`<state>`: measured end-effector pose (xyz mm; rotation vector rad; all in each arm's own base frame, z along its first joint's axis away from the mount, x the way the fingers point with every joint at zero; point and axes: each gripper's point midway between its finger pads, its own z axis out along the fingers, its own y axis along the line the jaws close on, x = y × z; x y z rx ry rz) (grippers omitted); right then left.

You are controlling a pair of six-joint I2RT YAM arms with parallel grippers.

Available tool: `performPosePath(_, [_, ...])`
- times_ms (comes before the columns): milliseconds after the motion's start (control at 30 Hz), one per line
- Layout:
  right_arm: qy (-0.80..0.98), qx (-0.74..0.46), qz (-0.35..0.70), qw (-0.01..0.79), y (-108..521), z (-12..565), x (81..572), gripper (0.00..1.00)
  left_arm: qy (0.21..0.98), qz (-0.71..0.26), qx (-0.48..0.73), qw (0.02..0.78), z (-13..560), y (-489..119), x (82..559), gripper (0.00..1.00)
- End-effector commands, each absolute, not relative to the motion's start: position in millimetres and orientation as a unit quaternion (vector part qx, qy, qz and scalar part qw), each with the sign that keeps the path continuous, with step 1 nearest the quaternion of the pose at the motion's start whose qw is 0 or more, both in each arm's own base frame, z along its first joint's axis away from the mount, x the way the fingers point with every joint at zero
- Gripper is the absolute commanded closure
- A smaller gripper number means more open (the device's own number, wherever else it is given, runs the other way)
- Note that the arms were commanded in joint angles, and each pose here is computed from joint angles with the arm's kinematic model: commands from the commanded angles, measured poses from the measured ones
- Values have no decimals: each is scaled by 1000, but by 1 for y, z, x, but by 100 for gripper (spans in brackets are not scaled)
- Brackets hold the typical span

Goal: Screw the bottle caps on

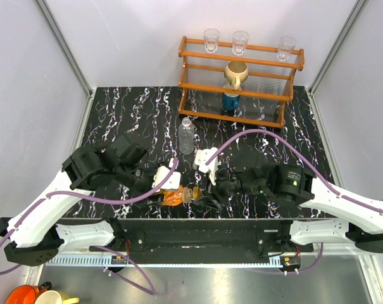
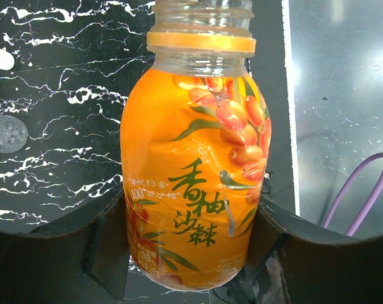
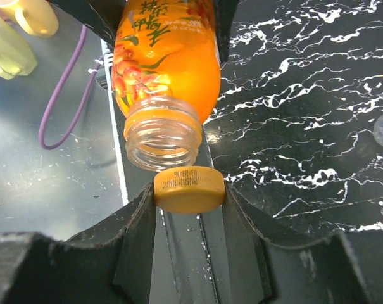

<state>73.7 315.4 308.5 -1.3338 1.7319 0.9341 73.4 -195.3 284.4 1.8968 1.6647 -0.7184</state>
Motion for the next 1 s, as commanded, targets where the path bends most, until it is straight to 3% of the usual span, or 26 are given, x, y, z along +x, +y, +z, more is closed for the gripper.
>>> performPosePath(0, [645, -519, 364, 427, 316, 344, 81, 86, 633, -281, 700, 176, 271, -168, 42, 63])
performPosePath(967, [639, -552, 385, 372, 336, 334, 57, 86, 641, -267, 692, 200, 277, -175, 55, 62])
